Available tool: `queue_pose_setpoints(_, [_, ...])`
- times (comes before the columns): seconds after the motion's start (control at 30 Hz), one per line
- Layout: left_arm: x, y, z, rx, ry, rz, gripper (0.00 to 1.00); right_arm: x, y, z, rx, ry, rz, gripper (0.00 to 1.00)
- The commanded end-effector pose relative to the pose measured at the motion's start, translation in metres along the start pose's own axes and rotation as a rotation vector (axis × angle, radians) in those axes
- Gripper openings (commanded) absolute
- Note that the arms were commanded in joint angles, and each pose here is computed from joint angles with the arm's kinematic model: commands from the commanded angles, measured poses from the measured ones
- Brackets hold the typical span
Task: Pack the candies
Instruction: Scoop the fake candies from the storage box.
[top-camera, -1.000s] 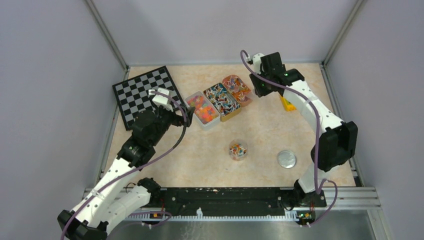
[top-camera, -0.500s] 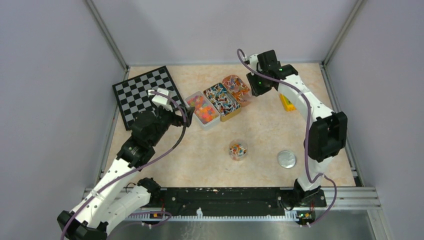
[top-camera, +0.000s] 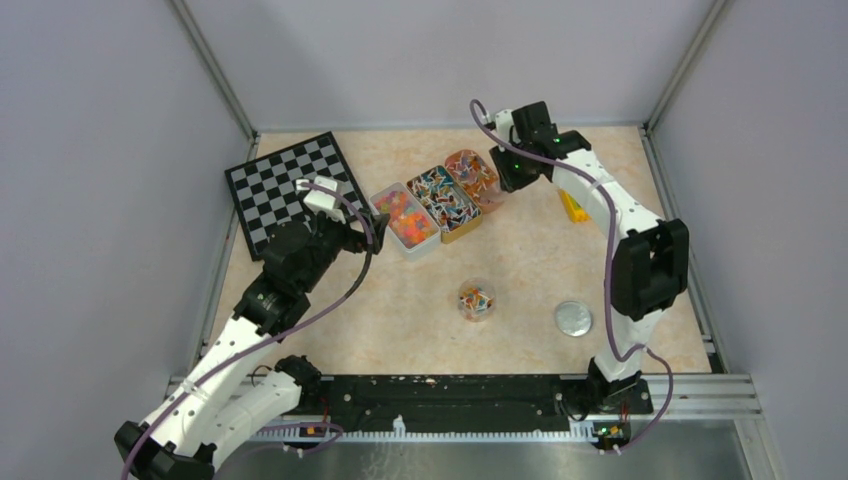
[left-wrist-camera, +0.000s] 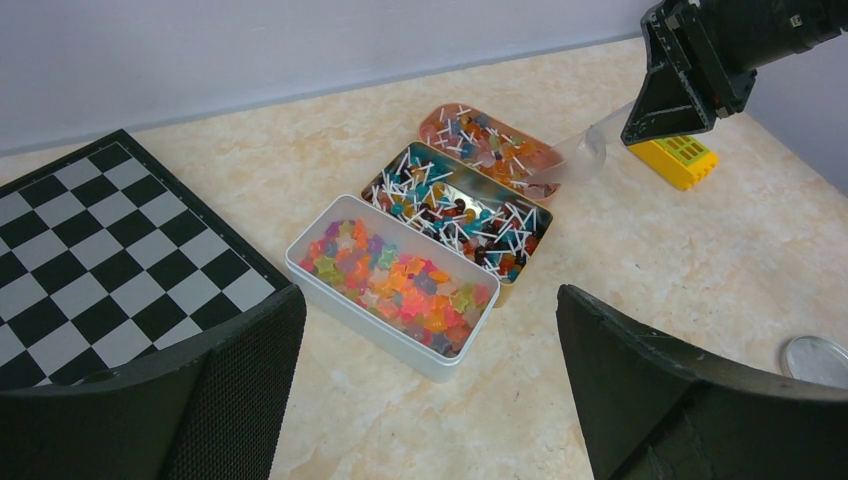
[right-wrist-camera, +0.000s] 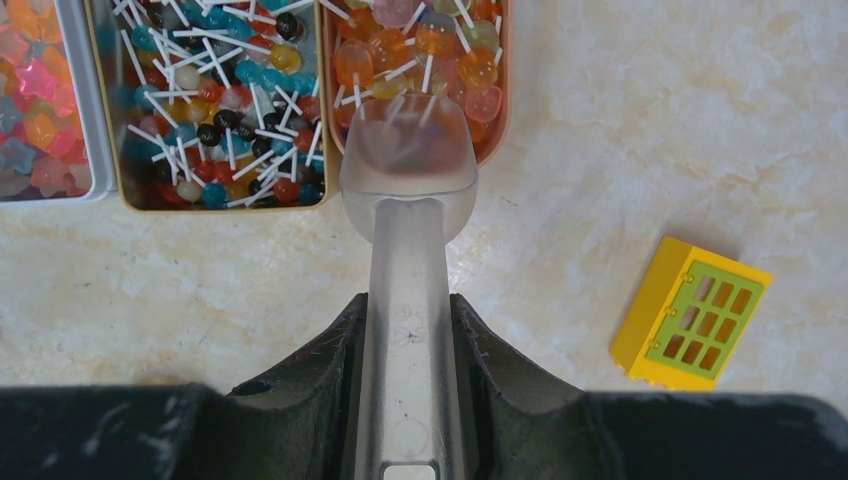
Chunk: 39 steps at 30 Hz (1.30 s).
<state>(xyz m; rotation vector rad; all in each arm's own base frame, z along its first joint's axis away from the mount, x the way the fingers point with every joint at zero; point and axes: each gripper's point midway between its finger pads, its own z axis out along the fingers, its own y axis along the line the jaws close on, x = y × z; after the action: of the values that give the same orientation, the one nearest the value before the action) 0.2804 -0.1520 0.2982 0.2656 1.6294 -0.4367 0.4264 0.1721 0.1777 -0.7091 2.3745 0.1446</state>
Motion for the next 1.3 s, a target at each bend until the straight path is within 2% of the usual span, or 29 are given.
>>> queue_pose_setpoints(0.0, [-0.018,0.0,-0.002,-0.004,-0.055,0.002,0.99,-0.014,-0.004,0.006,0.002,-0.078,-0.009,0.0])
queue_pose_setpoints(1.27, [-0.016,-0.001,-0.001,0.0,-0.05,0.001,0.99,0.029,0.003,0.02,0.004,-0.237,0.027,0.0])
